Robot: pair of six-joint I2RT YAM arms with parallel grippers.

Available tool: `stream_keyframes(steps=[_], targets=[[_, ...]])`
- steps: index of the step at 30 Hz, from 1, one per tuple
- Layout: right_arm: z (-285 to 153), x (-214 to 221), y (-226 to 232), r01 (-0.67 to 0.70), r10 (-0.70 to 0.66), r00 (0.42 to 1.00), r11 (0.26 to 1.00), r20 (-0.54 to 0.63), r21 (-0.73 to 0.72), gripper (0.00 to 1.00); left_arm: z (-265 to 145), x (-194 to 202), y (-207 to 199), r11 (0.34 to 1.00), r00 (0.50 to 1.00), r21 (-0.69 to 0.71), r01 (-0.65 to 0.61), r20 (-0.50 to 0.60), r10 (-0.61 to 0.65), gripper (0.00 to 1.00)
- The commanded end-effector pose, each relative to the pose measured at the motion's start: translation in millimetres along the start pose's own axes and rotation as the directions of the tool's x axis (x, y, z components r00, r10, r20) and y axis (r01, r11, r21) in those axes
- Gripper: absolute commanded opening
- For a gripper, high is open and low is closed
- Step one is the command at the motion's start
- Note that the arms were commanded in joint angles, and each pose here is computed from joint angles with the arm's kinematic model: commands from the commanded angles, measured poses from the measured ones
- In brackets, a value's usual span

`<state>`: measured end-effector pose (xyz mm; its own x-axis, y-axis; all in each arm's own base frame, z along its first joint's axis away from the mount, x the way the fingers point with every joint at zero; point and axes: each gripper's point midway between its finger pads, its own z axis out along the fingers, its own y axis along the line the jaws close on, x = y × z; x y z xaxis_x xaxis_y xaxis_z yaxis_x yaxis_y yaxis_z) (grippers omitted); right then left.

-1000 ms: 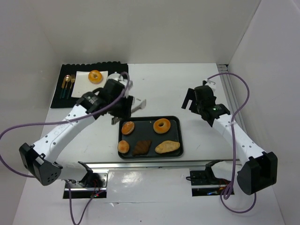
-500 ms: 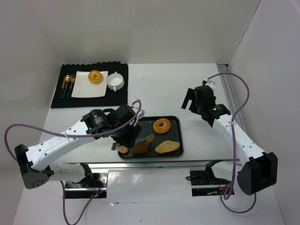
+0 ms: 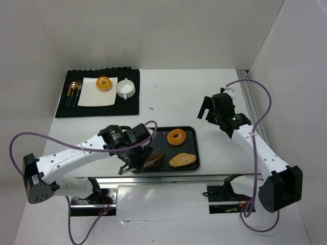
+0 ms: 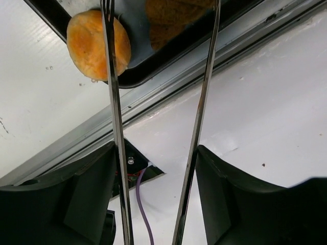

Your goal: Place the bread

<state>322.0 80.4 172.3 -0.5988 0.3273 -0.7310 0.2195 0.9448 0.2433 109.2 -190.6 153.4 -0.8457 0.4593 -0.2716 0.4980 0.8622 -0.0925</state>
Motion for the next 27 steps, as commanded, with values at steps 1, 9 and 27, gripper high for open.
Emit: stream_keyframes(steps=[1, 9, 27], targets=[[-6.0, -19.1, 11.0, -0.011, 0.013, 0.999, 0.999, 0.05, -0.033, 0.99, -0.1, -2.1, -9.6, 0.999, 1.0, 0.042, 0.008, 0.009, -0.008, 0.73], [-3.4, -12.2, 11.6, -0.009, 0.01, 0.999, 0.999, 0.033, -0.044, 0.99, 12.2, -12.6, -17.2, 0.999, 1.0, 0.048, -0.006, 0.0, 0.006, 0.71], [-8.4, -17.3, 11.6, -0.023, 0.025, 0.998, 0.999, 0.055, -0.048, 0.99, -49.7, -80.5, 36.6, 0.961, 0.937, -0.071, 0.268, 0.25, -0.243, 0.36]])
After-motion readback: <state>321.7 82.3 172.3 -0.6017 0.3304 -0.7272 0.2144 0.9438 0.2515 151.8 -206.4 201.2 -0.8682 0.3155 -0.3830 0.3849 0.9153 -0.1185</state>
